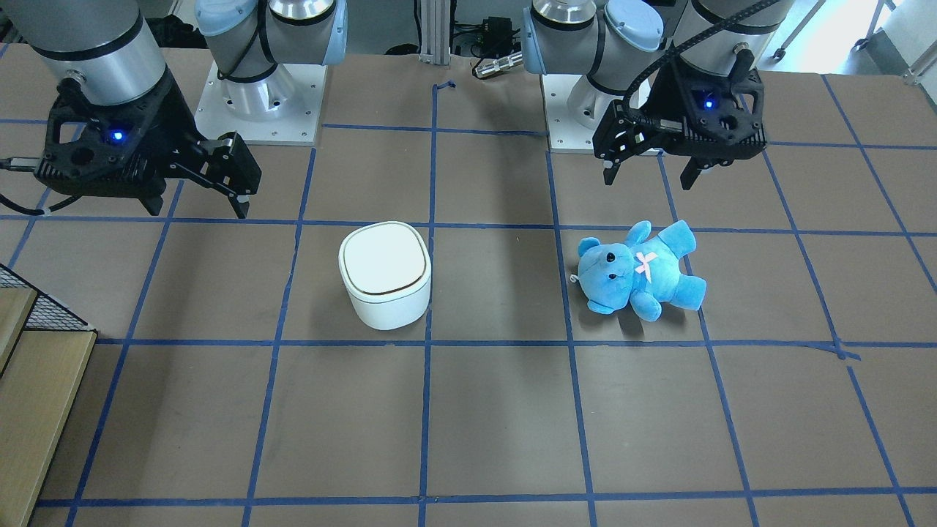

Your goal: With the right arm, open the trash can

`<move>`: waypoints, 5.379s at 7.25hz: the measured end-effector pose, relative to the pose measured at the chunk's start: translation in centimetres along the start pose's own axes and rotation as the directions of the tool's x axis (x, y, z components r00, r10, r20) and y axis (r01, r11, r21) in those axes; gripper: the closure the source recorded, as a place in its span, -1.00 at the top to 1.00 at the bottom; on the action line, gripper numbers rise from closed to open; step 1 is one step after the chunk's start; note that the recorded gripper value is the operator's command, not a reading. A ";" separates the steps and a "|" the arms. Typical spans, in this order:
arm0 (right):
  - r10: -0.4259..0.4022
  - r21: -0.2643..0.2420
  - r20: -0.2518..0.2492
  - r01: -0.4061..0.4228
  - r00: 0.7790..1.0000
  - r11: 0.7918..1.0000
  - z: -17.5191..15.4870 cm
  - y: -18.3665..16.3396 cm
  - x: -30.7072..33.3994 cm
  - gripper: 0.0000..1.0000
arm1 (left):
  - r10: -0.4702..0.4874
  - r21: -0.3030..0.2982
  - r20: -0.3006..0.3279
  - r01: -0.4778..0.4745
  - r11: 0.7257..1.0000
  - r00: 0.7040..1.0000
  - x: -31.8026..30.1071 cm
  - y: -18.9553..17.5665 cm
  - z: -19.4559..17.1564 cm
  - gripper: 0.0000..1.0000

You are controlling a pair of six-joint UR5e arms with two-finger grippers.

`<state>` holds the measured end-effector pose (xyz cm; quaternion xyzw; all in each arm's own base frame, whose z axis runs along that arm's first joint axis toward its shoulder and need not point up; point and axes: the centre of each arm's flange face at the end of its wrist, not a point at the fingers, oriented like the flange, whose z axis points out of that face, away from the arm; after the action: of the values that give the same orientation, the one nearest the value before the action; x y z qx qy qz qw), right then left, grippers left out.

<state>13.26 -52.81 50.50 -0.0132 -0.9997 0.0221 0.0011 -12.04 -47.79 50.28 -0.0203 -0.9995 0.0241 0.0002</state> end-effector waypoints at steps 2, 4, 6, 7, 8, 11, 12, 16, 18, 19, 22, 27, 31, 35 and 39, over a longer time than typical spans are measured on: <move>0.002 0.002 0.001 -0.002 1.000 1.000 -0.1 0.0 -0.1 1.00 | 0.000 0.000 0.000 0.000 1.000 1.000 0.0 0.0 0.0 1.00; 0.023 0.004 0.007 -0.023 1.000 1.000 -0.2 0.1 -0.3 0.68 | 0.000 0.000 0.000 0.000 1.000 1.000 0.0 0.0 0.0 1.00; 0.097 -0.005 0.059 -0.097 0.994 0.995 -0.2 0.2 -1.4 -0.65 | 0.000 0.000 0.000 0.000 1.000 1.000 0.0 0.0 0.0 1.00; 0.127 -0.015 0.083 -0.126 0.988 0.992 -0.1 0.5 -2.5 -1.00 | 0.000 0.000 0.000 0.000 1.000 1.000 0.0 0.0 0.0 1.00; 0.141 -0.027 0.094 -0.139 0.985 0.990 0.1 0.9 -4.3 -1.00 | 0.000 0.000 0.000 0.000 1.000 1.000 0.0 0.0 0.0 1.00; 0.158 -0.074 0.093 -0.151 0.983 0.986 1.9 2.4 -10.0 -1.00 | 0.000 0.000 -0.001 0.000 1.000 1.000 0.0 0.0 0.0 1.00; 0.163 -0.097 0.088 -0.155 0.983 0.983 3.2 2.8 -10.5 -1.00 | 0.000 0.000 -0.001 0.000 1.000 1.000 0.0 0.0 0.0 1.00; 0.216 -0.104 0.077 -0.207 0.973 0.973 10.4 4.5 -10.6 -1.00 | 0.000 0.000 0.000 0.000 1.000 1.000 0.0 0.0 0.0 1.00; 0.205 -0.107 0.084 -0.196 0.975 0.975 12.7 5.6 -11.9 -1.00 | 0.000 0.000 0.000 0.000 1.000 1.000 0.0 0.0 0.0 1.00; 0.192 -0.103 0.093 -0.182 0.977 0.978 13.7 6.1 -12.8 -1.00 | 0.000 0.000 -0.001 0.000 1.000 1.000 0.0 0.0 0.0 1.00; 0.181 -0.098 0.101 -0.171 0.978 0.980 15.4 6.6 -13.6 -1.00 | 0.000 0.000 0.000 0.000 1.000 1.000 0.0 0.0 0.0 1.00; 0.181 -0.110 0.074 -0.172 0.981 0.979 17.0 6.1 -13.3 -1.00 | 0.000 0.000 0.000 0.000 1.000 1.000 0.0 0.0 0.0 1.00; 0.190 -0.134 0.058 -0.181 0.980 0.974 19.2 6.7 -12.9 -1.00 | 0.000 0.000 0.000 0.000 1.000 1.000 0.0 0.0 0.0 1.00; 0.197 -0.099 0.061 -0.190 0.979 0.977 17.1 6.0 -13.0 -1.00 | 0.000 0.000 0.000 0.000 1.000 1.000 0.0 0.0 0.0 1.00; 0.202 -0.107 0.030 -0.197 0.979 0.974 7.2 3.2 -12.5 -1.00 | 0.000 0.000 0.000 0.000 1.000 1.000 0.0 0.0 0.0 1.00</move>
<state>25.83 -50.23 43.15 -0.1131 -0.9929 -0.0293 -0.0219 -12.04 -47.79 50.28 -0.0203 -0.9995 0.0241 0.0002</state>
